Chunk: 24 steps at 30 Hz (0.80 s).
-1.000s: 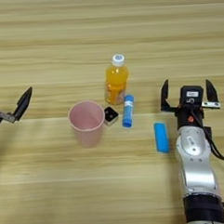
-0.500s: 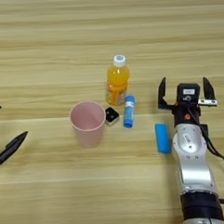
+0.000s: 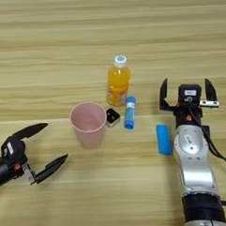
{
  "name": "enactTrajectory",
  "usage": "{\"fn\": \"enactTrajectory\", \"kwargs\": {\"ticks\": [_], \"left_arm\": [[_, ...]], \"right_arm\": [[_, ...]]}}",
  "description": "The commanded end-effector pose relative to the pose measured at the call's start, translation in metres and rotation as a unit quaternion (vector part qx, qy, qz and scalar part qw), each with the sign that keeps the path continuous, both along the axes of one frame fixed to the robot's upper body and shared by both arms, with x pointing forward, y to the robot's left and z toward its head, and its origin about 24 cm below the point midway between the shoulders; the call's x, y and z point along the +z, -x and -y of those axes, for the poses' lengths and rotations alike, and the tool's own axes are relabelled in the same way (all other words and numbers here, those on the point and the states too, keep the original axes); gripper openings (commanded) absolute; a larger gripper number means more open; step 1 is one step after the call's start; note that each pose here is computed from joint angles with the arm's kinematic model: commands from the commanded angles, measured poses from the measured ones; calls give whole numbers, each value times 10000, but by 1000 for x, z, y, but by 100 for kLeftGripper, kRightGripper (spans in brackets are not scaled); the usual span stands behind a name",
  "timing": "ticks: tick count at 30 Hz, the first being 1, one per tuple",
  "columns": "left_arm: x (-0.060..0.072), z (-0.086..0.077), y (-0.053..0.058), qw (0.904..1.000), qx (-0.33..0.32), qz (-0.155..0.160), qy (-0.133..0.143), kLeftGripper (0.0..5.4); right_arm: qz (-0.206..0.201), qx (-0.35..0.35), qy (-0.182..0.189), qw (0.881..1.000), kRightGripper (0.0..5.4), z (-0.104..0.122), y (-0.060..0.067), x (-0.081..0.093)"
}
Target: Move the objects on the table
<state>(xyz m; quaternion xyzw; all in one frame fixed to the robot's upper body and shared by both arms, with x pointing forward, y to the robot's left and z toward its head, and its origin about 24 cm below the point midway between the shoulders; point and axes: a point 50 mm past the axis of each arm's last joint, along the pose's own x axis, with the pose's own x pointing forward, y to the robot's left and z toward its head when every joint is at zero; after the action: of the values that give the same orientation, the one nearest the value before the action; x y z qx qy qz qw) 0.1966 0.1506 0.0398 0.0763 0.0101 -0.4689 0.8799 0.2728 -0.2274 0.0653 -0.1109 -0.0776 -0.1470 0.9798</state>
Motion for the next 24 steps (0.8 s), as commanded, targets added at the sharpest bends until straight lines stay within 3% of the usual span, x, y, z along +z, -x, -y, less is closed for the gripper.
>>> {"fn": "enactTrajectory", "kwargs": {"ticks": [1,6,17,24], "left_arm": [[-1,11,-5,9996,-145,173,-164,540],[-4,16,-12,9993,-102,235,-289,540],[-4,26,-29,9995,86,268,-170,540],[-5,29,-31,9997,23,223,-134,540]], "right_arm": [[12,11,-11,10000,539,-2,-2,2],[12,14,-22,10000,539,-3,-2,2],[27,24,-34,10000,539,-6,-2,3],[34,30,-47,10000,539,-8,-2,4]]}}
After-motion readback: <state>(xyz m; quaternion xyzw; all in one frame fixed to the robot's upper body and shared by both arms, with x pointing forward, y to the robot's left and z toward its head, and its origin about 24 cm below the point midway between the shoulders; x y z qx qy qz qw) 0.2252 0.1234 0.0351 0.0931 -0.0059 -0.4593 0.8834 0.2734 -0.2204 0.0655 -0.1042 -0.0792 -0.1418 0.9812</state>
